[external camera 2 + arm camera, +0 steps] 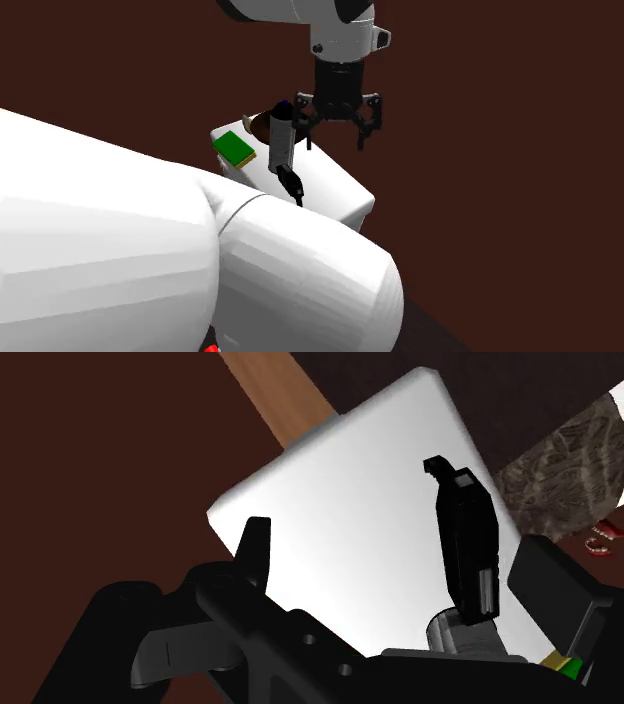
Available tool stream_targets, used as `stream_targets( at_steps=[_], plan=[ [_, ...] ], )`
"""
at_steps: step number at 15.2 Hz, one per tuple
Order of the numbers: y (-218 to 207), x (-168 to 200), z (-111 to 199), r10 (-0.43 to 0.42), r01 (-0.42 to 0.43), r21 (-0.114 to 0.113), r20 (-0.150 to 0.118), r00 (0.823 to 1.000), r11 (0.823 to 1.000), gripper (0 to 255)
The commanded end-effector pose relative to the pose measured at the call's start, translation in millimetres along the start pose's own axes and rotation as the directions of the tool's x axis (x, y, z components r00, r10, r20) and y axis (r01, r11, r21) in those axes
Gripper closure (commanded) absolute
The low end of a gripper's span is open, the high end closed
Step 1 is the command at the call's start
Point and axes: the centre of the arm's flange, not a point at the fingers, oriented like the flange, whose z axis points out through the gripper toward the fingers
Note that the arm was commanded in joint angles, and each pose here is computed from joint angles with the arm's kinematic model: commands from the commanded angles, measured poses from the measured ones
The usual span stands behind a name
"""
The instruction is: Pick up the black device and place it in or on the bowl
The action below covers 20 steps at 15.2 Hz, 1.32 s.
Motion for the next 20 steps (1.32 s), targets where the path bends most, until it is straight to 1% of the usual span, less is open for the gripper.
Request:
stream_targets(
  at_steps=[1, 4, 7, 8, 15, 20],
  plan=[
    [-20.7, 8.5, 15.4, -0.085, 0.085, -0.013, -0.017, 0.996, 0.996, 0],
    [-51.1, 18.9, 39.3, -0.209, 0.208, -0.033, -0.037, 0.977, 0.978, 0],
    [-82.2, 26.1, 63.5, -0.329, 0.326, -0.056, -0.053, 0.943, 0.944, 0],
    [-89.3, 27.3, 69.1, -0.356, 0.353, -0.061, -0.057, 0.933, 0.934, 0],
    [-88.0, 30.0, 106.0, -0.356, 0.353, -0.061, -0.057, 0.933, 0.934, 0],
    [-87.9, 30.2, 109.0, -0.356, 0.353, -0.061, -0.057, 0.933, 0.934, 0]
  ],
)
